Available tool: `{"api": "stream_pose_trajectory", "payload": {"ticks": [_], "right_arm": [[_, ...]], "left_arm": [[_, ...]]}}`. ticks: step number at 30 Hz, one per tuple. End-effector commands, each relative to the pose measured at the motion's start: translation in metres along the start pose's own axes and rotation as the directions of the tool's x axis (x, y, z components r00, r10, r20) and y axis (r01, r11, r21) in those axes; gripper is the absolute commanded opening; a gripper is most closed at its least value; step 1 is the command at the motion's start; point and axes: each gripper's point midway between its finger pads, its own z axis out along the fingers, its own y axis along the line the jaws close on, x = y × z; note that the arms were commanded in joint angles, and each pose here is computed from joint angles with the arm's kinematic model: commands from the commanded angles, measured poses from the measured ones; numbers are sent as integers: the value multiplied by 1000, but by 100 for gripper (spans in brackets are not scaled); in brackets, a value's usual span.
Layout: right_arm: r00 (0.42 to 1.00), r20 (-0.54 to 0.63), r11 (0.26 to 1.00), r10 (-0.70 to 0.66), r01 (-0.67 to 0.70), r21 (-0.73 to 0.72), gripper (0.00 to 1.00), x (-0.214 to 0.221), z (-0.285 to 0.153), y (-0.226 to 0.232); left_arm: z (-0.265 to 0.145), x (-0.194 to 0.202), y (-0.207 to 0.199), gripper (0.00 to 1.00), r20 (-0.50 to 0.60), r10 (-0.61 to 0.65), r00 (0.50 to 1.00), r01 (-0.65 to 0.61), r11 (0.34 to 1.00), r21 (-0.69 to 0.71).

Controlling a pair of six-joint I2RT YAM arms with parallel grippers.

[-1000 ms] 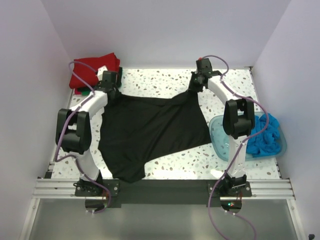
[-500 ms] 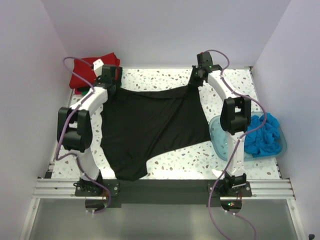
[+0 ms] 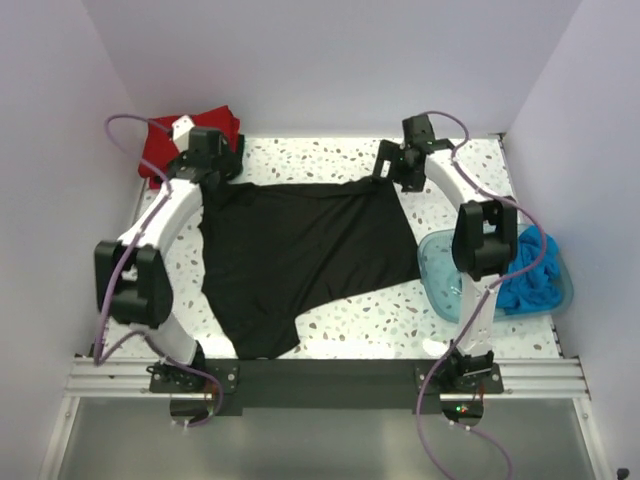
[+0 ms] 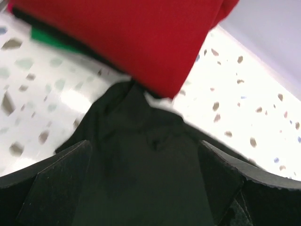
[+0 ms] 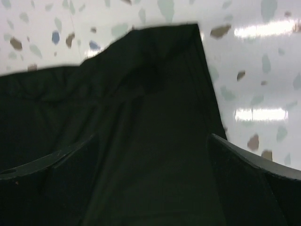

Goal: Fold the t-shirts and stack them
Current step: Flatten the tshirt out

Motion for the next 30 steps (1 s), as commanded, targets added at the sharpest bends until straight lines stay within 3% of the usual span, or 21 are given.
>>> {"api": "stream_pose_trajectory", "payload": {"ticks": [1,2,4,5,8,12,18,20,30], "right_arm": [[989,87,991,-118,123,-54,99,6,-60,28],[985,72,986,-157,160,-35,99,31,-67,33],[977,53,978,-206,207,-29,99,58,-71,38],[971,14,970,-241,241,-28,99,89,-67,42],[967,-13,967,-254,254,-1,99,131,-74,42],[969,-31,968,-246,247,35,99,167,-76,36],[965,-101,969,-243,247,29,99,205,-57,32],[961,-144,969,-235,244,45,98,216,-44,28],[961,-181,968,-208,228,102,99,219,-19,25]], "left_arm": [[-49,20,18,100,-64,-44,997,49,996,79],[-53,58,32,100,-133,-18,991,27,997,69],[-77,77,32,100,-155,-2,988,24,990,142],[-83,112,44,100,-211,32,977,-4,992,129],[-95,159,65,100,-287,84,954,-47,990,132],[-90,193,85,100,-368,129,921,-97,990,104],[-58,204,94,100,-420,121,900,-100,992,72],[-41,192,93,100,-388,98,916,-84,995,54],[42,186,69,100,-443,155,883,-151,988,45]]}}
